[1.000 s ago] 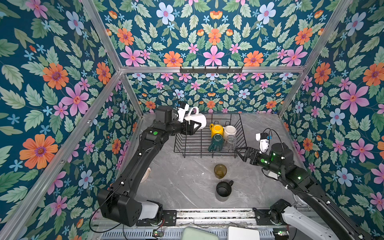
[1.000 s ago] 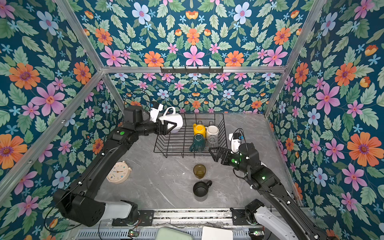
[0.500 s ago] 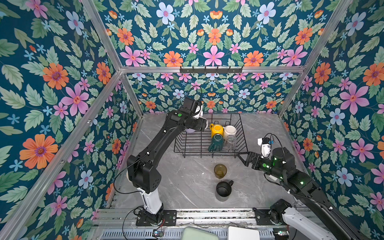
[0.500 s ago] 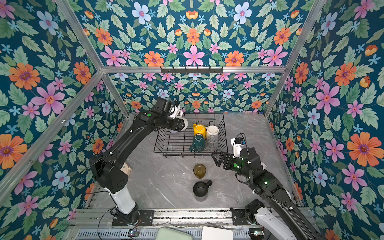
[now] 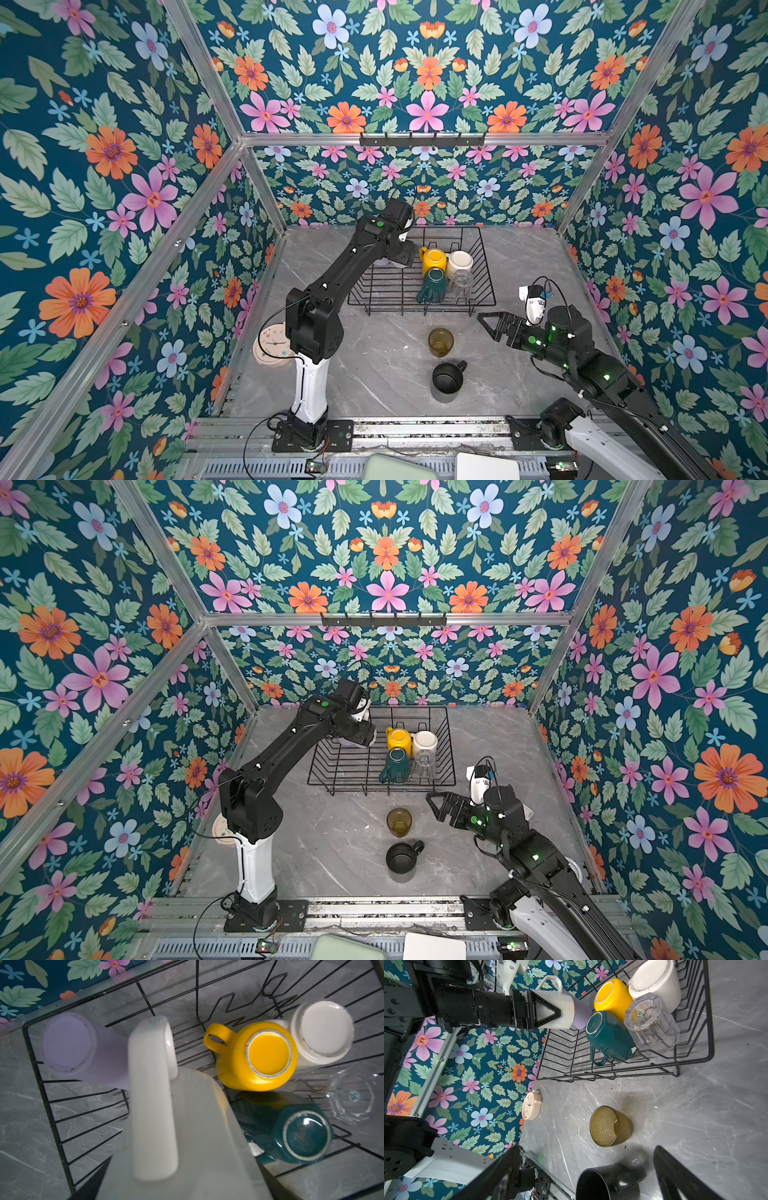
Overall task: Load the cups into the dish rack
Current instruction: 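Lower the white mug upside down beside the lavender cup with the left gripper, then open the left gripper and lift it while the right gripper moves toward the olive glass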
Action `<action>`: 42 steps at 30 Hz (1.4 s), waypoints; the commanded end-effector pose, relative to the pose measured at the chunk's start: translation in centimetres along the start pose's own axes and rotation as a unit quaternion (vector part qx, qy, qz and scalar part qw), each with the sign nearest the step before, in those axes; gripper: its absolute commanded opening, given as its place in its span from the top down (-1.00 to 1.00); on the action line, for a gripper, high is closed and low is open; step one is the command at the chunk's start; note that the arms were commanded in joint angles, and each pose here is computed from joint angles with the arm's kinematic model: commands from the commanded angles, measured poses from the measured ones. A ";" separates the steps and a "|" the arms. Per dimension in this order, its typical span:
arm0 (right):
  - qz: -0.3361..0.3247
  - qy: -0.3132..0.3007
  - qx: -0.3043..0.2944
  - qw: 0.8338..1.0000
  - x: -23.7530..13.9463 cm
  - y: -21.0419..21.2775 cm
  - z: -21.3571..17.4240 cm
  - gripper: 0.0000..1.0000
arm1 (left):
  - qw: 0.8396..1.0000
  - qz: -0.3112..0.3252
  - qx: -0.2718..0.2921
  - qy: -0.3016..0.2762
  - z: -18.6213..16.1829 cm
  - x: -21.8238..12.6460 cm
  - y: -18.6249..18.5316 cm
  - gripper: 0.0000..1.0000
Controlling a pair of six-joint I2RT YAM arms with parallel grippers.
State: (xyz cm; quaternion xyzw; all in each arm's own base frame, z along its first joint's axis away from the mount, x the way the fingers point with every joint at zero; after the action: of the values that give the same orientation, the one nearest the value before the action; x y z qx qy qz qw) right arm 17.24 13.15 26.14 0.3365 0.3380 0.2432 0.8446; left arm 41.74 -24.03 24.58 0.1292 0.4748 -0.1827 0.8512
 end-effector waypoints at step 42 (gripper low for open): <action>-0.002 -0.004 0.022 1.000 0.1 -0.8 -0.5 -0.98 | 0.999 0.023 -0.014 0.044 -0.4 11.2 0.2 0.15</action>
State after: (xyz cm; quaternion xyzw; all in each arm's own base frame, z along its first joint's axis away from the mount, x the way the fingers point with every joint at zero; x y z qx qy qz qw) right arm 16.94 12.94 25.03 0.3524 0.3476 0.2324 0.8372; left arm 46.61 -25.87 14.65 0.1381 0.5177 -0.1581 0.8294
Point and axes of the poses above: each gripper's point midway between its finger pads, its own x axis out along the fingers, its own y axis along the line the jaws close on, z = x × y, the point moved 5 cm from there along -x, back along the fingers, and after that the axes turned 1 degree about x, right-handed, at the moved point
